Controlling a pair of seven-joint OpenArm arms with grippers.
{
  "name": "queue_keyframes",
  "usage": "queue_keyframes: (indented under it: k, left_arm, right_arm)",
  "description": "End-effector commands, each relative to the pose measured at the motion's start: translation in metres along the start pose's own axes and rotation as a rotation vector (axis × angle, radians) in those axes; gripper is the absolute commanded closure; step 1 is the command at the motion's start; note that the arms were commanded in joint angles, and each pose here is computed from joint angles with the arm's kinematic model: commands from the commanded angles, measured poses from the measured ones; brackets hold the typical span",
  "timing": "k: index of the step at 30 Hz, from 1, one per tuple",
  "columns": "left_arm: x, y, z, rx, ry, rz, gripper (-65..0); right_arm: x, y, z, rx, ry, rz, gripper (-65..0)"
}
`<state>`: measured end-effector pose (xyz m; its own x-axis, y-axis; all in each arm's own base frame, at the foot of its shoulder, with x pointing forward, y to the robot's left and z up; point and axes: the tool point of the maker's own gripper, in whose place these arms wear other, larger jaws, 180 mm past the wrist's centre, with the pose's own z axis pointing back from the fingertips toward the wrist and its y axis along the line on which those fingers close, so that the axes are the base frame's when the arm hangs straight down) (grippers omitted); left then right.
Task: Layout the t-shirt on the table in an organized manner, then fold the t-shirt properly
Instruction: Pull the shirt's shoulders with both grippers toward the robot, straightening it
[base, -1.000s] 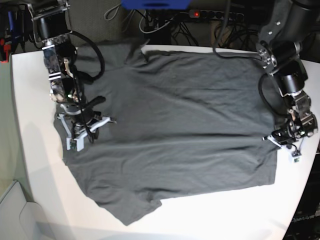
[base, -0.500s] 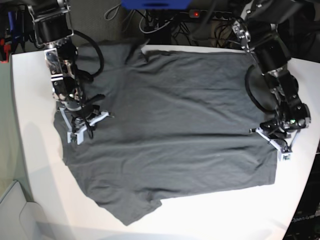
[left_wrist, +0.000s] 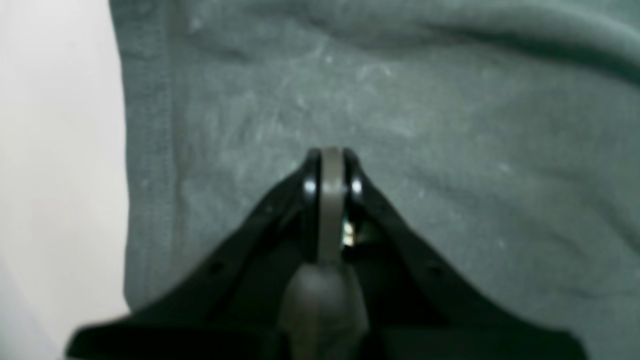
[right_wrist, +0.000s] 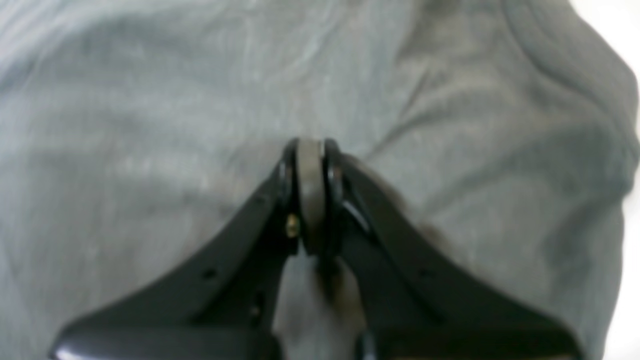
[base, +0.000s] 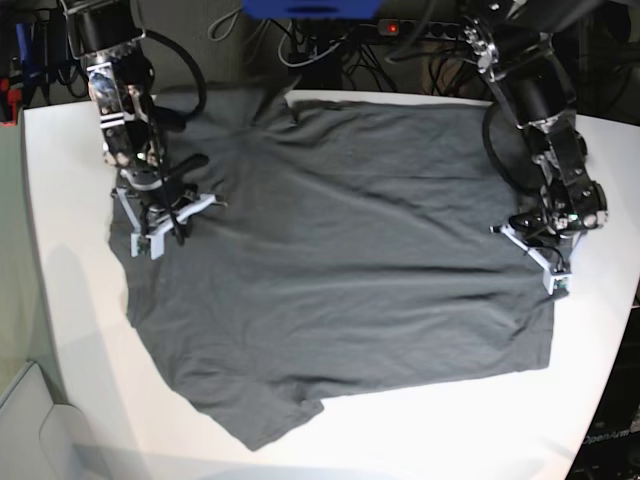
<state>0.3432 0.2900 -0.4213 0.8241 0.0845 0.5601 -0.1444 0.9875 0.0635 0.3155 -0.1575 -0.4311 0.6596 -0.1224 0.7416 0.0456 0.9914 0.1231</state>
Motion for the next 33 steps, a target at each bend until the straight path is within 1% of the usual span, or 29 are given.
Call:
queue_keyframes:
  k: [1,4,6,10,13,16,18,21,25,27,33]
  left_arm:
    - [0.020,0.005,0.004,0.010,-0.049,0.002,-0.4]
    - [0.023,0.005,0.005,0.012,-0.062,0.001,-0.4]
    - [0.026,0.005,0.005,0.011,-0.080,0.001,-0.4]
    - [0.026,0.007,0.005,0.017,-0.080,-0.002,-0.4]
    - [0.025,0.010,0.005,0.023,-0.077,-0.006,-0.4]
    - [0.022,0.018,0.004,0.033,-0.064,-0.008,-0.4]
    - [0.014,0.022,-0.001,0.032,-0.038,-0.005,-0.4]
    - [0.008,0.026,-0.008,0.029,-0.039,-0.001,-0.4]
    - [0.002,0.024,-0.017,0.016,-0.049,0.005,-0.4]
    - [0.006,0.023,-0.018,0.015,-0.064,0.013,-0.4]
    - [0.041,0.016,-0.015,0.000,-0.117,0.026,-0.4]
  right_arm:
    - [-0.010,0.002,0.004,0.007,0.051,-0.006,0.0]
    - [-0.004,0.009,0.011,0.024,0.029,-0.004,0.0]
    - [-0.006,0.010,0.014,0.028,0.030,-0.004,0.0]
    - [-0.006,0.012,0.017,0.034,0.024,-0.002,0.0]
    - [0.000,0.003,0.018,0.014,0.010,-0.015,0.0]
    - [0.009,-0.012,0.018,-0.022,-0.014,-0.044,0.0]
    - [0.020,-0.016,0.021,-0.028,-0.041,-0.050,0.0]
    - [0.038,-0.020,0.028,-0.033,-0.092,-0.057,0.0]
    - [0.055,-0.015,0.040,-0.020,-0.144,-0.053,0.0]
    - [0.052,-0.014,0.044,-0.015,-0.142,-0.051,0.0]
    - [0.039,-0.013,0.050,-0.013,-0.121,-0.050,0.0]
